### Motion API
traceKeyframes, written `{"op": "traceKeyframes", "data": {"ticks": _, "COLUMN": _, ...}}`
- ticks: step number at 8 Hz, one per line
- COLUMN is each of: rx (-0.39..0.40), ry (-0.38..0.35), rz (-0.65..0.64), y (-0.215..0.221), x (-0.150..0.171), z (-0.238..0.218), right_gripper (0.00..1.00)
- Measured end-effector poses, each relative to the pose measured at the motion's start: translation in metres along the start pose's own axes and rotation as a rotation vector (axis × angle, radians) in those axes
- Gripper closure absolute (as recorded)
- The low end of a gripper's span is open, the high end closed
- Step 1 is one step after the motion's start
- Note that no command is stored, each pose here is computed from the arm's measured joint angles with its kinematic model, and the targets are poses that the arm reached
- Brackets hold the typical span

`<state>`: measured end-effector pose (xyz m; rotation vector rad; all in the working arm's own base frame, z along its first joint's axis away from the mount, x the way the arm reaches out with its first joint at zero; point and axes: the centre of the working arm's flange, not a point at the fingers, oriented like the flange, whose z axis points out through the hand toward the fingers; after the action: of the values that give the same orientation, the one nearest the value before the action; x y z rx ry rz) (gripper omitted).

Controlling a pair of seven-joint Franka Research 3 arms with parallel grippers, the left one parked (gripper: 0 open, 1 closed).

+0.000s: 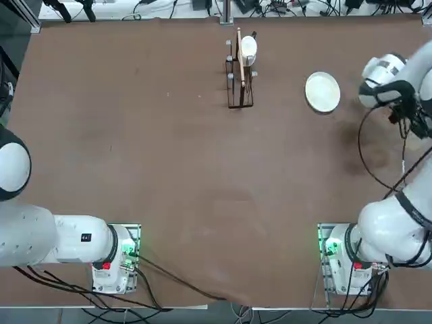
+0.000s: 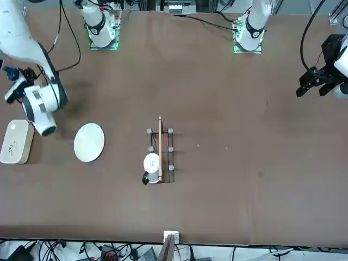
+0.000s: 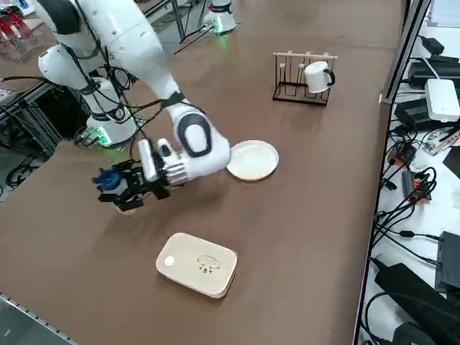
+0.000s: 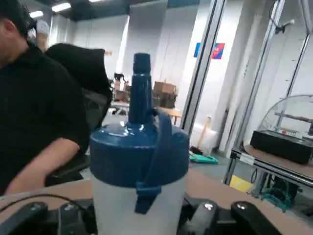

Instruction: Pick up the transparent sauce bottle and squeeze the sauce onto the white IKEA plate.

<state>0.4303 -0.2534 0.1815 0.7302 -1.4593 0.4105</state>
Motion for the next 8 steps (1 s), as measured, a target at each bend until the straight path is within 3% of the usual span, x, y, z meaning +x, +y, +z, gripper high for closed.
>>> {"op": "traceKeyframes", "data": {"ticks": 2, "rx": 0.016, "ry": -0.038, "rz": 0.033, "y": 0.008, "x": -0.01, "z": 0.06, "right_gripper": 0.67}}
{"op": "traceKeyframes", "data": {"ticks": 5, "rx": 0.016, "ry": -0.024, "rz": 0.049, "y": 0.008, "x": -0.044, "z": 0.153, "right_gripper": 0.67}}
{"op": "traceKeyframes", "data": {"ticks": 8, "rx": 0.006, "ry": -0.035, "rz": 0.052, "y": 0.011, "x": -0.068, "z": 0.177, "right_gripper": 0.67}}
